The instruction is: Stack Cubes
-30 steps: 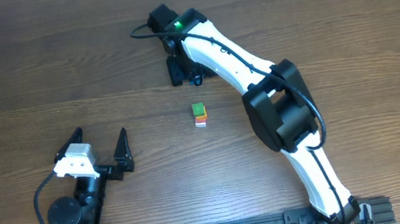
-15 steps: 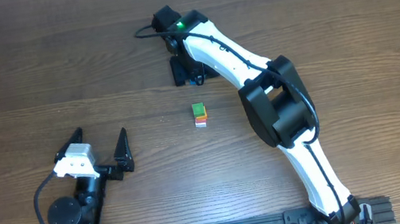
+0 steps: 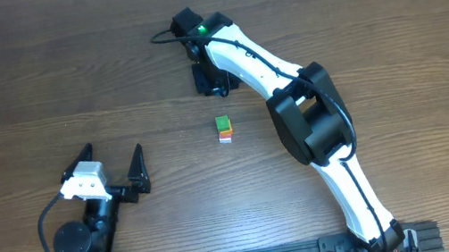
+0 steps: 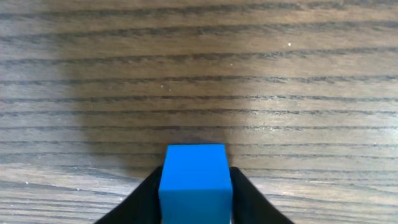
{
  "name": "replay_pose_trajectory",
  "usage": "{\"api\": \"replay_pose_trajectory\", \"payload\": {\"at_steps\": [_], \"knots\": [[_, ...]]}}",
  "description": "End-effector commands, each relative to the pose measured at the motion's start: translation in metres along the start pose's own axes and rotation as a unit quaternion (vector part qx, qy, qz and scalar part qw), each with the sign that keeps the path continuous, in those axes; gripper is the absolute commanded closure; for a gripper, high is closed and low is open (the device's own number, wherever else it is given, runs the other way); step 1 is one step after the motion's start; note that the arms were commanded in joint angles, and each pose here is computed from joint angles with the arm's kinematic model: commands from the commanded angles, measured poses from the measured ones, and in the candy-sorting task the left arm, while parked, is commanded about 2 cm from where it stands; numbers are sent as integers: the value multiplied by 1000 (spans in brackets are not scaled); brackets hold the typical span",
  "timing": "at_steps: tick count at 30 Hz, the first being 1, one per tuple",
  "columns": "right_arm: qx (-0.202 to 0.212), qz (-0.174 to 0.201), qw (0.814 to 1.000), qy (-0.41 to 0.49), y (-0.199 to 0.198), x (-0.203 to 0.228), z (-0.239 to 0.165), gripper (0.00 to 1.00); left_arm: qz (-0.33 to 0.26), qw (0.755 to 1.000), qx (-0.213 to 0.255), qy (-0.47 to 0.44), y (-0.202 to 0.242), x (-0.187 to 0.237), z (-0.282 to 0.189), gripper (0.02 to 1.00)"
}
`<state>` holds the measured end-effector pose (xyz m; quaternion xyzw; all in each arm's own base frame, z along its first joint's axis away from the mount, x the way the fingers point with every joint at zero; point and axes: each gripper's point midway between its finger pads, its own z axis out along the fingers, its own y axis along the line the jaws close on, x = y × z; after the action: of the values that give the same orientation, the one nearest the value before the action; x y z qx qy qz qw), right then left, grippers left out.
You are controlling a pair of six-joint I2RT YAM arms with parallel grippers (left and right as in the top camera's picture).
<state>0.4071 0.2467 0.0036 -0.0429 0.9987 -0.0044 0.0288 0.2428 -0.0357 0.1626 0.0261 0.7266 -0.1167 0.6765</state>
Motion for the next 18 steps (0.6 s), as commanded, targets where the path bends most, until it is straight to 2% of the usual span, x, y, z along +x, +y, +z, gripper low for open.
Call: {"api": "replay_pose_trajectory", "payload": {"at_steps": [1, 10, 18], "knots": [[-3, 7, 1000, -3, -1, -4, 0, 763, 4, 1000, 2, -1, 0, 1, 0, 18], [-9, 7, 1000, -5, 1, -9, -20, 928, 4, 1000, 2, -1, 0, 1, 0, 23], [0, 0, 999, -39, 0, -15, -91, 980, 4, 1000, 2, -1, 0, 1, 0, 20]]}}
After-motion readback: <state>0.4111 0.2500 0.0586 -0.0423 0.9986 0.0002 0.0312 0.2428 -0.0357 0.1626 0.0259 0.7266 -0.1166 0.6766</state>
